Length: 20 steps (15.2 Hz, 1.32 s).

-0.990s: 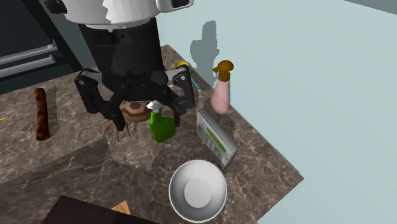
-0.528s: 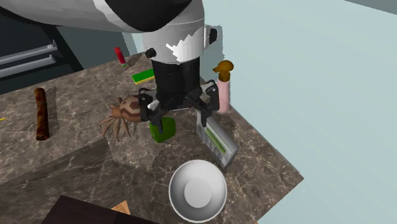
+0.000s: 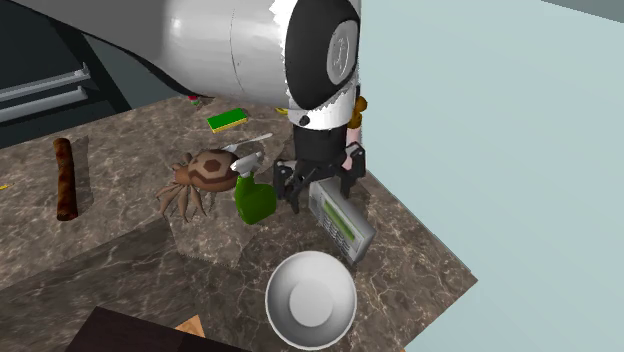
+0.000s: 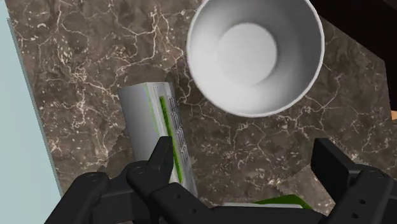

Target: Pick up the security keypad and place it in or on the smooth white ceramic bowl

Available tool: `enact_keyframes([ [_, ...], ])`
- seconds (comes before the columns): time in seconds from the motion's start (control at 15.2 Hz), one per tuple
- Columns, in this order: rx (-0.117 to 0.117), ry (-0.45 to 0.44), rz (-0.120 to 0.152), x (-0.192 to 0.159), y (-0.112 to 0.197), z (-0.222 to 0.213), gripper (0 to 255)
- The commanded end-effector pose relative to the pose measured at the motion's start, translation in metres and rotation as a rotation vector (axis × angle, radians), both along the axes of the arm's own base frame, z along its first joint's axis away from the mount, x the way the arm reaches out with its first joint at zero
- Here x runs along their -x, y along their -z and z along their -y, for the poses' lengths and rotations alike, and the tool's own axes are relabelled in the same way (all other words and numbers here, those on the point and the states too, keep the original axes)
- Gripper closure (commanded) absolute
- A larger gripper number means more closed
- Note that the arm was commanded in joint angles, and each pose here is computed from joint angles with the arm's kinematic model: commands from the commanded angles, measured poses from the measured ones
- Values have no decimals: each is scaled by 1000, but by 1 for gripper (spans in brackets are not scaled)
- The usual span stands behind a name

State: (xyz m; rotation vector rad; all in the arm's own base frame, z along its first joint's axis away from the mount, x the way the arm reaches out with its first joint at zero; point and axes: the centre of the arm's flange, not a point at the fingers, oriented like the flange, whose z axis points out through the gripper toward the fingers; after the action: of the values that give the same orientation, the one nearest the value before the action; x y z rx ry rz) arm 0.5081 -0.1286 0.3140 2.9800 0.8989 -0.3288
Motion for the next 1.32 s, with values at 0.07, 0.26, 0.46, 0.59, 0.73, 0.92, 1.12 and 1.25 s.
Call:
enact_keyframes([
  [0.07, 0, -54, -16, -26, 32, 9, 0],
  [0.26, 1, -107, -31, -50, 64, 18, 0],
  [0.46, 1, -159, -47, -74, 95, 25, 0],
  [0.59, 2, -194, -57, -90, 117, 29, 0],
  [0.73, 2, -205, -60, -93, 128, 31, 0],
  [0.92, 2, -205, -60, -90, 144, 33, 0],
  [1.12, 2, -205, -60, -86, 159, 35, 0],
  [1.25, 2, -205, -60, -85, 162, 35, 0],
])
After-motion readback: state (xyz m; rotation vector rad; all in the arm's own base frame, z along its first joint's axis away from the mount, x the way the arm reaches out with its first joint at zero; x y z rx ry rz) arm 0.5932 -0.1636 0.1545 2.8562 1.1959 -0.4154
